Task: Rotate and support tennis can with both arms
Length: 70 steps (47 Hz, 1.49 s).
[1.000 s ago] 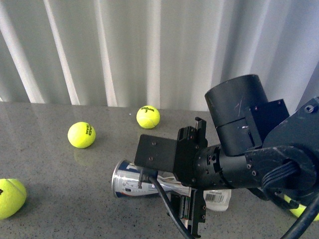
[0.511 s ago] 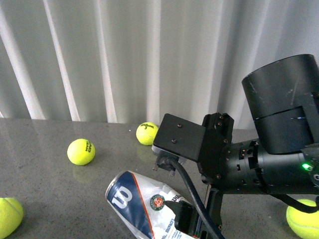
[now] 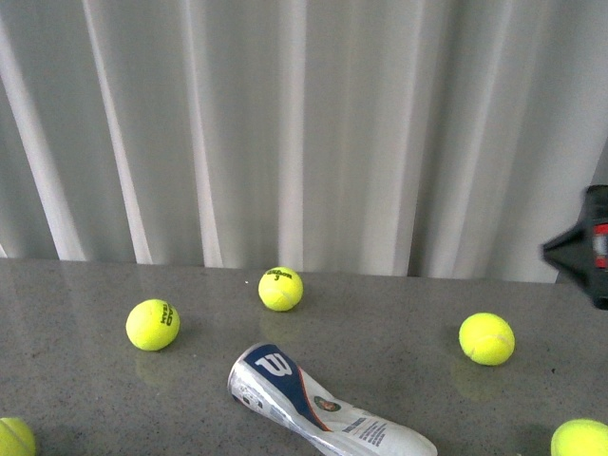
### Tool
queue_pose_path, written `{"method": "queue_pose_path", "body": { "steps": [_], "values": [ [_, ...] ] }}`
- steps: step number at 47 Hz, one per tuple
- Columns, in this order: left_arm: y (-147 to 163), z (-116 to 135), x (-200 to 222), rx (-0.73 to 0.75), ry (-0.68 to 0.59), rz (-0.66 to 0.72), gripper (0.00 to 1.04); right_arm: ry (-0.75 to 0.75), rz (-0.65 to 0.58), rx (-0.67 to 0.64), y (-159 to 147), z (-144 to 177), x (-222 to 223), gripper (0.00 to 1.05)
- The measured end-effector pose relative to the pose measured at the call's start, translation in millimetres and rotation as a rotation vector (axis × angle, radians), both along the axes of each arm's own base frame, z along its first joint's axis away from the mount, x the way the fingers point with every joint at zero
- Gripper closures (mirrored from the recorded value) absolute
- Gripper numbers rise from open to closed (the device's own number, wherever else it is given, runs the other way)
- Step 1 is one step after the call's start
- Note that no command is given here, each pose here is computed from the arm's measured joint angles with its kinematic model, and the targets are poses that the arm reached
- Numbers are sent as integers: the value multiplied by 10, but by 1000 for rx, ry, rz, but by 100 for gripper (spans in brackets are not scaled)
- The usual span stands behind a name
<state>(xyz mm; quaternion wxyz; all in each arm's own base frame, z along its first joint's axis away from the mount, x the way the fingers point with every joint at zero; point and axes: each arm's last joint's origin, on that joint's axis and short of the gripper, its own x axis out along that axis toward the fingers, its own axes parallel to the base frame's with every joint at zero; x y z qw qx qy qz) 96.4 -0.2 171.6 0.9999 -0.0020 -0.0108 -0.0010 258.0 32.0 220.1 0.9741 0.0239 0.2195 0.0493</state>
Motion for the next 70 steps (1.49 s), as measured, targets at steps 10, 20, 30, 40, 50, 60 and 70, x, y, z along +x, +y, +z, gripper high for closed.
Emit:
{"method": "queue_pose_path", "body": {
  "steps": [10,20,30,40,50,60,70],
  "values": [
    [0,1,0,0,0,0,7,-126,-183,-72,-147,5,-386,7],
    [0,1,0,0,0,0,7,-185,-143,-66,-158,-53,-400,12],
    [0,1,0,0,0,0,7,-437,-79,-37,-242,-168,-649,48],
    [0,1,0,0,0,0,7,-431,-101,-45,-318,-313,-861,84],
    [0,1,0,0,0,0,7,-430,-99,-48,-318,-417,-1068,101],
    [0,0,0,0,0,0,7,-432,-99,-48,-318,-463,-1191,101],
    [0,1,0,0,0,0,7,-443,-99,-48,-319,-536,-1300,101]
  ]
}}
